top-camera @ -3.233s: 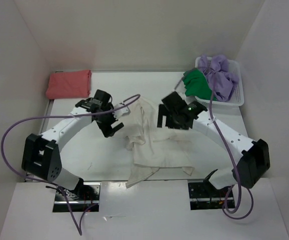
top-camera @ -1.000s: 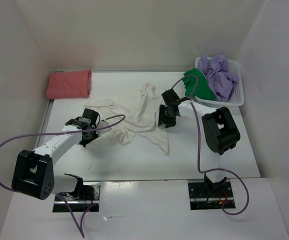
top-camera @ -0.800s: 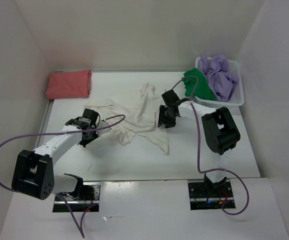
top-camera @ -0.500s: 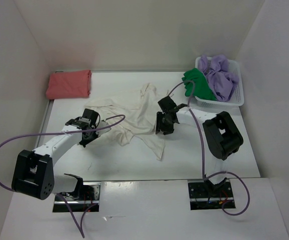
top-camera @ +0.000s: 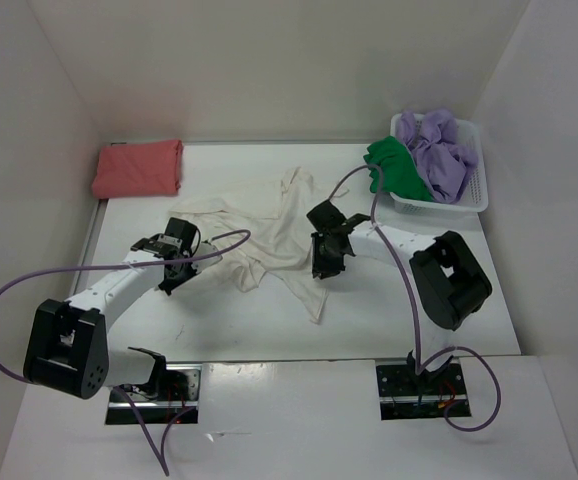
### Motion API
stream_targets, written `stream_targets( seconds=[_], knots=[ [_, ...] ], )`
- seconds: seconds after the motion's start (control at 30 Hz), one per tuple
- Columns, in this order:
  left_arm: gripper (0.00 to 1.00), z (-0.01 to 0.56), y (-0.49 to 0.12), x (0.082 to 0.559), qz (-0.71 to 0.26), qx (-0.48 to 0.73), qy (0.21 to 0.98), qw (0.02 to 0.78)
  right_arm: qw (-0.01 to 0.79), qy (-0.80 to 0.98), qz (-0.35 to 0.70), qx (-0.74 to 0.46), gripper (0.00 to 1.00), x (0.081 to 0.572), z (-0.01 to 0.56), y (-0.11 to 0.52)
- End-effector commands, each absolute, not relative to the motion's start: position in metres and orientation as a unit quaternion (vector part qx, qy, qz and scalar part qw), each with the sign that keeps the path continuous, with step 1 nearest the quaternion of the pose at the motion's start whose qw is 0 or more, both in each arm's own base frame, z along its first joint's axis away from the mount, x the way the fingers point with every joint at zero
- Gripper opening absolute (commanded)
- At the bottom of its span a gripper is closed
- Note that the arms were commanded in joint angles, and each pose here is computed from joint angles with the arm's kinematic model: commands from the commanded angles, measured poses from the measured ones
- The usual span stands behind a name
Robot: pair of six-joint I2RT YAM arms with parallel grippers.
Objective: Fold and stack the t-shirts
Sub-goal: Flatten out the tshirt
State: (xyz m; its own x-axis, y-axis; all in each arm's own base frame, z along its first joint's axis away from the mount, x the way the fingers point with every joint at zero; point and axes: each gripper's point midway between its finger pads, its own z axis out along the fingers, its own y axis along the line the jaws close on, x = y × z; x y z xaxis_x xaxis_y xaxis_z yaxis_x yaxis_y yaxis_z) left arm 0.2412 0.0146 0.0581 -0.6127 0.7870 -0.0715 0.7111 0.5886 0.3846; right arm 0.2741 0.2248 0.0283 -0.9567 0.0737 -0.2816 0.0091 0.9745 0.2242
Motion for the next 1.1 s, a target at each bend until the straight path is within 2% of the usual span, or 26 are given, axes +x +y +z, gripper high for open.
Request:
stream_targets(
  seconds=[0.0, 0.03, 0.23, 0.3, 0.43, 0.47, 0.6, 0.67, 0.77, 0.83, 0.87, 1.0, 1.07],
  knots=[
    [0.00, 0.052, 0.020, 0.231, 0.162, 0.416, 0.889, 0.097, 0.149, 0.984, 0.098, 0.024, 0.29, 0.270, 0.027, 0.220],
    [0.00, 0.052, 0.020, 0.231, 0.162, 0.416, 0.889, 0.097, 0.151, 0.984, 0.094, 0.025, 0.24, 0.272, 0.024, 0.220],
    [0.00, 0.050, 0.020, 0.228, 0.161, 0.417, 0.890, 0.093, 0.144, 0.987, 0.063, 0.028, 0.24, 0.279, 0.006, 0.216],
    [0.00, 0.050, 0.022, 0.228, 0.161, 0.413, 0.892, 0.092, 0.142, 0.988, 0.053, 0.029, 0.28, 0.280, 0.003, 0.214],
    [0.00, 0.050, 0.022, 0.228, 0.161, 0.413, 0.892, 0.092, 0.146, 0.988, 0.048, 0.020, 0.28, 0.283, 0.002, 0.213],
    [0.00, 0.050, 0.022, 0.228, 0.161, 0.413, 0.892, 0.092, 0.146, 0.988, 0.048, 0.020, 0.26, 0.283, 0.002, 0.213],
    [0.00, 0.050, 0.022, 0.228, 0.161, 0.413, 0.892, 0.092, 0.155, 0.987, 0.035, 0.022, 0.00, 0.286, 0.002, 0.208],
    [0.00, 0.050, 0.022, 0.228, 0.161, 0.413, 0.892, 0.092, 0.164, 0.986, 0.023, 0.024, 0.00, 0.289, 0.002, 0.204],
    [0.00, 0.061, 0.014, 0.243, 0.155, 0.406, 0.892, 0.122, 0.206, 0.978, -0.004, 0.036, 0.00, 0.319, 0.034, 0.182],
    [0.00, 0.088, 0.009, 0.265, 0.155, 0.397, 0.891, 0.157, 0.246, 0.968, 0.004, 0.051, 0.00, 0.348, 0.083, 0.174],
    [0.00, 0.099, 0.008, 0.272, 0.152, 0.392, 0.891, 0.170, 0.296, 0.953, 0.025, 0.061, 0.00, 0.370, 0.133, 0.166],
    [0.00, 0.132, 0.014, 0.285, 0.175, 0.399, 0.879, 0.195, 0.334, 0.938, 0.081, 0.031, 0.00, 0.351, 0.207, 0.172],
    [0.00, 0.117, 0.021, 0.269, 0.182, 0.407, 0.879, 0.167, 0.297, 0.950, 0.091, 0.014, 0.00, 0.317, 0.190, 0.180]
  ],
)
